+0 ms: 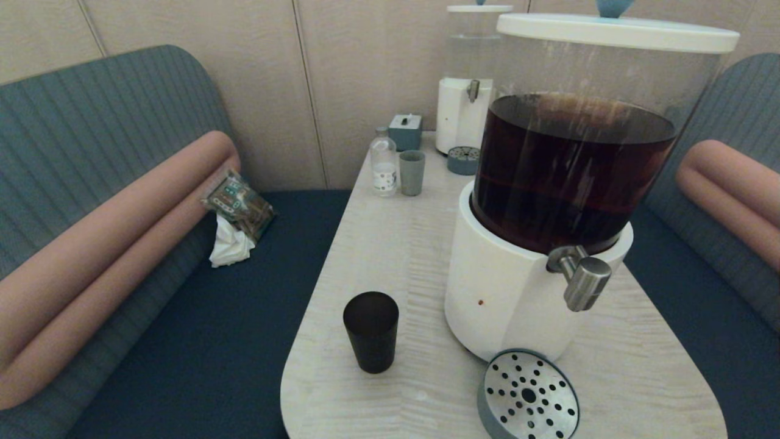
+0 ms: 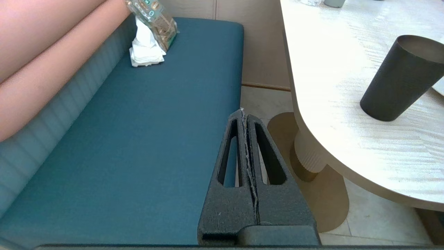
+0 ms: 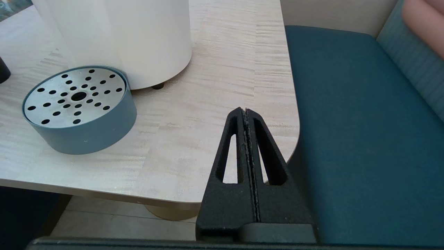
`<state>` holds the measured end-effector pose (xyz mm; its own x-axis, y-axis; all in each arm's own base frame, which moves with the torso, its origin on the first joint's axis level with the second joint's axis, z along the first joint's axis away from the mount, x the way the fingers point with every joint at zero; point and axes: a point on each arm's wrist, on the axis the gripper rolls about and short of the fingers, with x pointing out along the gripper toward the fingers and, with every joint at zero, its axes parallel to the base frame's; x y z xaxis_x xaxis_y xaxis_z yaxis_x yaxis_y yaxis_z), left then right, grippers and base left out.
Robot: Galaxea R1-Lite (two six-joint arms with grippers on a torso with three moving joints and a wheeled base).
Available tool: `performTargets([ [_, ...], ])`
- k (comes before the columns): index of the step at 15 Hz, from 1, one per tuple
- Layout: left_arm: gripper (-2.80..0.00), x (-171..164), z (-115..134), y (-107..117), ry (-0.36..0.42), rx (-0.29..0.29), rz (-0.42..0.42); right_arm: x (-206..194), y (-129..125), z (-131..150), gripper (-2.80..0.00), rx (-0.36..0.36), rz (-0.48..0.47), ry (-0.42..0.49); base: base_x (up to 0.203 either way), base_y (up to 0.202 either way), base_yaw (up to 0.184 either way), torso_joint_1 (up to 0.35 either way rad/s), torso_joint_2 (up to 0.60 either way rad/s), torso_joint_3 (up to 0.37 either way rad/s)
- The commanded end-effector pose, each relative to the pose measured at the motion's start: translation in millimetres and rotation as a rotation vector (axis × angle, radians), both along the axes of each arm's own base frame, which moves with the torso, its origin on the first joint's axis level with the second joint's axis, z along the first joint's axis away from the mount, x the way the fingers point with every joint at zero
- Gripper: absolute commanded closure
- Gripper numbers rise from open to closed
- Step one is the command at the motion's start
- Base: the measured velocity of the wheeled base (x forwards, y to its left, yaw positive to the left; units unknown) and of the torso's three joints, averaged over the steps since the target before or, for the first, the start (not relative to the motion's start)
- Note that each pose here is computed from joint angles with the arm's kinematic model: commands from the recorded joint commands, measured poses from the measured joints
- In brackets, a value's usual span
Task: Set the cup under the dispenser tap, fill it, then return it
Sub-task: Pick up the cup
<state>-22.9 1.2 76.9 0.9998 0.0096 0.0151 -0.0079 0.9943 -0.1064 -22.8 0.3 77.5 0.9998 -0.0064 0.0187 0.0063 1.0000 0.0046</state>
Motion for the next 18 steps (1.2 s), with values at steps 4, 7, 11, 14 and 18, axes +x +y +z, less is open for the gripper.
performTargets([
  [4,0.00,-0.2,0.3,0.0,-0.003,0.004,0.001,0.3,0.0,-1.7,0.00,0.000,0.000,0.003,0.000,0.000,0.000,0.000,0.00,0.000],
  [7,0.00,-1.0,2.7,0.0,-0.010,0.029,-0.002,0.3,0.0,-1.7,0.00,0.000,0.000,0.003,0.000,0.000,0.000,0.000,0.00,0.000],
  [11,0.00,-20.7,45.8,-0.2,-0.091,0.014,-0.026,0.3,0.0,-1.7,0.00,0.000,0.000,0.003,0.000,0.000,0.000,0.000,0.00,0.000],
  [14,0.00,-38.5,71.2,-4.1,-0.076,0.021,-0.215,0.3,0.0,-1.7,0.00,0.000,0.000,0.003,0.000,0.000,0.000,0.000,0.00,0.000],
  [18,0.00,-18.3,92.9,-8.1,0.000,0.007,-0.385,0.3,0.0,-1.7,0.00,0.000,0.000,0.003,0.000,0.000,0.000,0.000,0.00,0.000],
])
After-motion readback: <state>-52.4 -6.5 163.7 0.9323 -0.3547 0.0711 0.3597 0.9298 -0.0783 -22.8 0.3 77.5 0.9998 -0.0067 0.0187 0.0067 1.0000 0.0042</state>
